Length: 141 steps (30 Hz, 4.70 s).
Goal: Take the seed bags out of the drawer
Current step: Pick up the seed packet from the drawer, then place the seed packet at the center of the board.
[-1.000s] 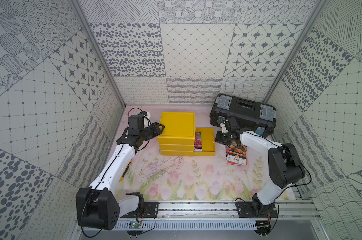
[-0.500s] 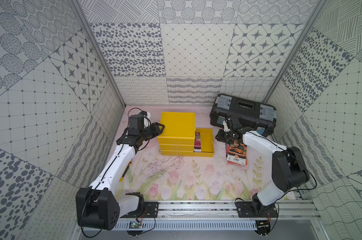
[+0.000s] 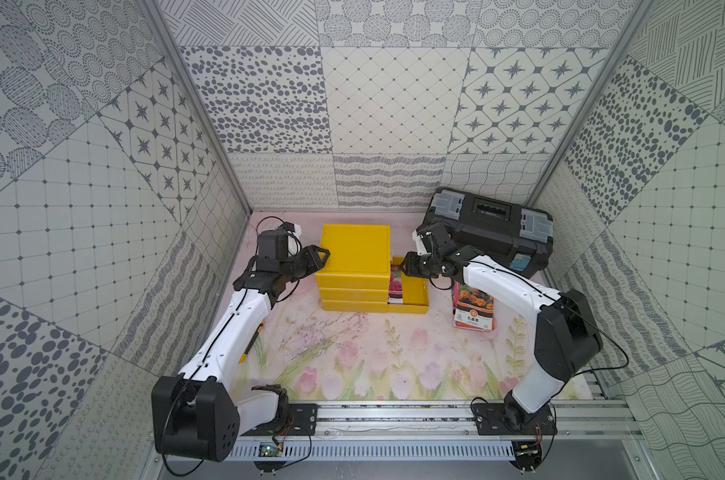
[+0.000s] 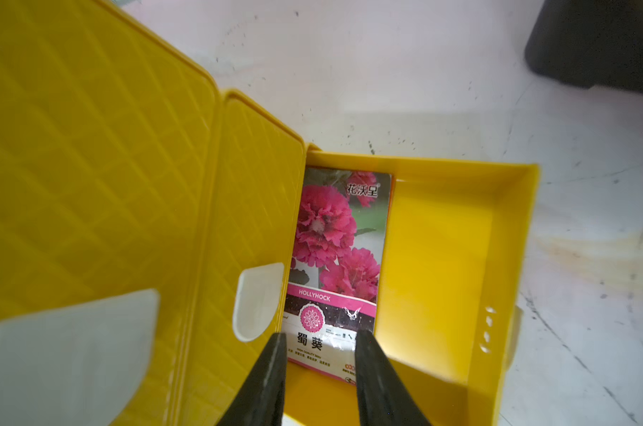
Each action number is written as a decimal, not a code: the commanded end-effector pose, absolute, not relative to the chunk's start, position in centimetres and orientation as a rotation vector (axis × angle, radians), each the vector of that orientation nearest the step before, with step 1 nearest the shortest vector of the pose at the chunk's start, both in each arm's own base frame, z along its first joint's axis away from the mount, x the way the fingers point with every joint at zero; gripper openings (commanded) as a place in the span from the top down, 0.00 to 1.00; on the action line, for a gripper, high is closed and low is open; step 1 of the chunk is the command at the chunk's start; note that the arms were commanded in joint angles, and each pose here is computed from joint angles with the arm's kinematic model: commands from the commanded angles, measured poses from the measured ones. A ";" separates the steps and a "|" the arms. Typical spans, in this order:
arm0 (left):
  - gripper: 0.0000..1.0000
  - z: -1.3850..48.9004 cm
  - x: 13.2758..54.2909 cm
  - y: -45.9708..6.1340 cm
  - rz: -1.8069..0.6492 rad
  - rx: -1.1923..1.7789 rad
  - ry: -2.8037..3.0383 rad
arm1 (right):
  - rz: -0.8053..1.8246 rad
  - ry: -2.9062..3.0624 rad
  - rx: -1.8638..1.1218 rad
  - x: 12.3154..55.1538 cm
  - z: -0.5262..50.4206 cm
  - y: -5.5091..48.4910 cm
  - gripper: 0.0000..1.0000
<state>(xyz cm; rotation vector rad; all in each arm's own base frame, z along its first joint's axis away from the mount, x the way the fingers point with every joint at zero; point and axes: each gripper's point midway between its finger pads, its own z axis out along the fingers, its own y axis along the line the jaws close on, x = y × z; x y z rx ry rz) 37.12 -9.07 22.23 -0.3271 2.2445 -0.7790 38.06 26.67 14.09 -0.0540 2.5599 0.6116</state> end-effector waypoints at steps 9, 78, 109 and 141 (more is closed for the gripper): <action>0.57 14.7 30.5 -8.7 -0.733 -0.472 2.644 | 0.604 2.646 0.010 39.7 9.5 28.2 0.62; 0.57 14.7 30.3 -8.9 -0.749 -0.472 2.641 | 0.839 2.687 0.140 40.8 6.2 29.0 1.00; 0.57 14.6 30.5 -9.0 -0.759 -0.474 2.637 | 0.764 2.569 0.178 39.4 14.6 17.8 1.00; 0.57 14.9 30.5 -9.1 -0.775 -0.465 2.632 | 0.561 2.561 0.636 34.8 10.7 -0.5 1.00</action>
